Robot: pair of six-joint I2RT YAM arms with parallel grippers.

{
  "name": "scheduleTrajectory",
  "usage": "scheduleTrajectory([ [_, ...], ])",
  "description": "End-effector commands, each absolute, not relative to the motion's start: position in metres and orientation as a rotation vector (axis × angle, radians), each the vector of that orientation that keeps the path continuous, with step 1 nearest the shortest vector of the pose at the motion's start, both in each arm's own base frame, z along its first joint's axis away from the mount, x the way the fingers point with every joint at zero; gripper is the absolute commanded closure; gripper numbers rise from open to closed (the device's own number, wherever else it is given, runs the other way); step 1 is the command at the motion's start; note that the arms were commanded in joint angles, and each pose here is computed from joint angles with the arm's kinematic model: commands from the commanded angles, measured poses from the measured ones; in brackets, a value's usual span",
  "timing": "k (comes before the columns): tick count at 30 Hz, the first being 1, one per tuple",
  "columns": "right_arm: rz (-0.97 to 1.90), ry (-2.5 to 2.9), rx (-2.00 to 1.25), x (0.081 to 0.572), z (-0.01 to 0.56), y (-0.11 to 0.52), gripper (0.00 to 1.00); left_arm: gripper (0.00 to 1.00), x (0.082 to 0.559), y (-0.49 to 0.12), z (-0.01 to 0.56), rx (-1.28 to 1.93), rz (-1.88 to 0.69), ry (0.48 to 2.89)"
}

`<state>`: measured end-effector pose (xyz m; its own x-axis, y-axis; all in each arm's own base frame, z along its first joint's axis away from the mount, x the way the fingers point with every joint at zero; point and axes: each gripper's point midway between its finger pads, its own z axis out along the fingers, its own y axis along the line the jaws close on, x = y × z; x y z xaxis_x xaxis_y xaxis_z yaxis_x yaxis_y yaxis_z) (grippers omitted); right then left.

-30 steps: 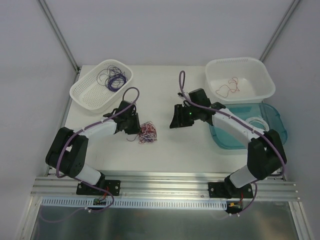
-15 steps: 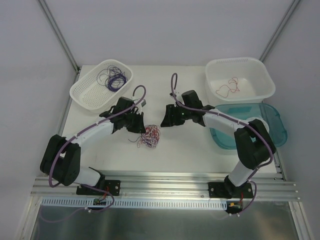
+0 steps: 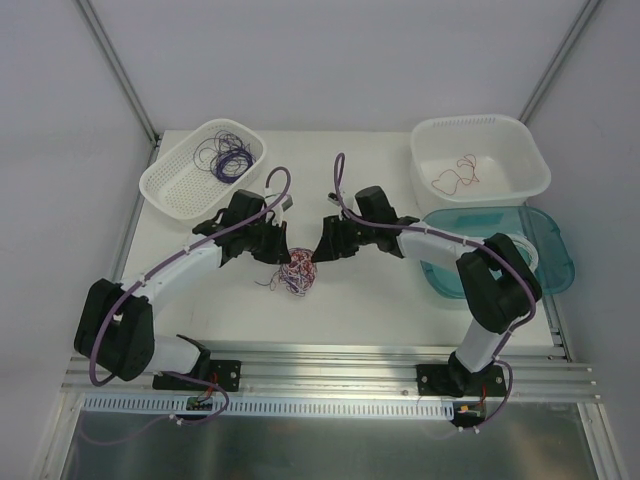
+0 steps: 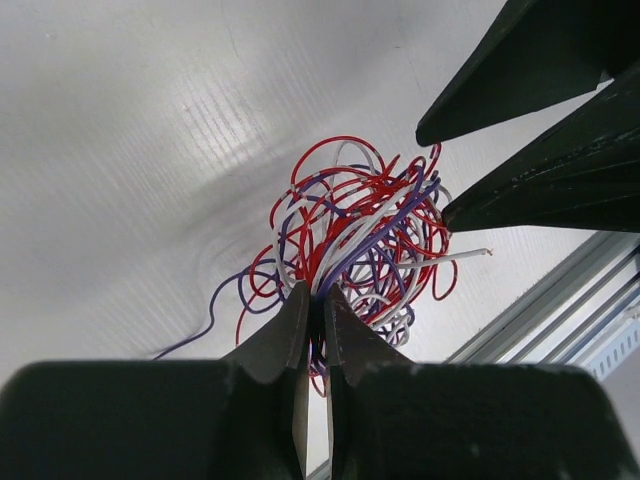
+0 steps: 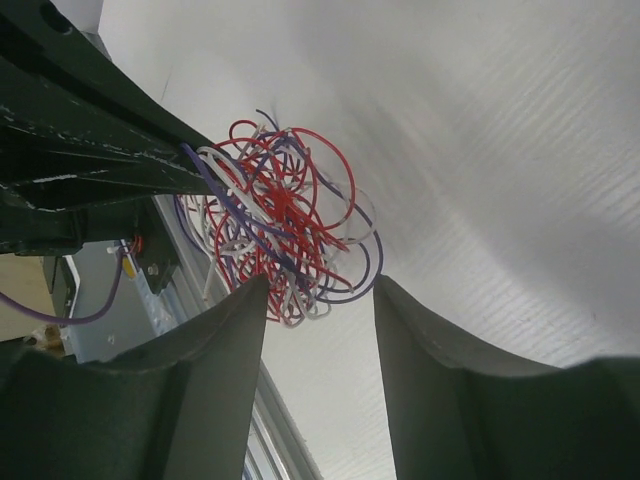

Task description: Untangle the cables

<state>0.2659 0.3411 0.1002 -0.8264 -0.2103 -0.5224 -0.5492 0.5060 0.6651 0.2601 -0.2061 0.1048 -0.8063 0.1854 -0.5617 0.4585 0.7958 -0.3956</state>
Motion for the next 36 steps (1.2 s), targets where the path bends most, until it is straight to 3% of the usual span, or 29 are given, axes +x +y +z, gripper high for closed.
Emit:
scheduleTrajectory([
  [1,1.379,2.299,-0.666,0.259,0.111,0.356,0.5,1.0,0.266,-0.215,0.136,0.502,-0.763,2.382],
  [6,1.413,2.305,-0.652,0.253,0.108,0.36,0.63,1.0,0.268,-0.217,0.138,0.461,-0.77,2.39],
  [9,1.412,2.304,-0.648,0.252,0.107,0.359,0.78,1.0,0.271,-0.216,0.138,0.447,-0.762,2.388],
  [15,1.398,2.3,-0.65,0.251,0.11,0.356,0.91,1.0,0.27,-0.213,0.136,0.425,-0.745,2.395],
  [16,1.383,2.316,-0.648,0.25,0.108,0.354,0.99,1.0,0.269,-0.212,0.132,0.422,-0.738,2.405],
  [22,1.272,2.292,-0.693,0.25,0.13,0.336,0.99,1.0,0.27,-0.195,0.103,0.381,-0.609,2.478],
  [30,1.104,2.256,-0.675,0.256,0.184,0.302,0.99,0.91,0.266,-0.189,0.074,0.364,-0.56,2.57],
  [36,1.063,2.257,-0.665,0.256,0.203,0.294,0.99,0.73,0.272,-0.192,0.079,0.348,-0.565,2.563],
])
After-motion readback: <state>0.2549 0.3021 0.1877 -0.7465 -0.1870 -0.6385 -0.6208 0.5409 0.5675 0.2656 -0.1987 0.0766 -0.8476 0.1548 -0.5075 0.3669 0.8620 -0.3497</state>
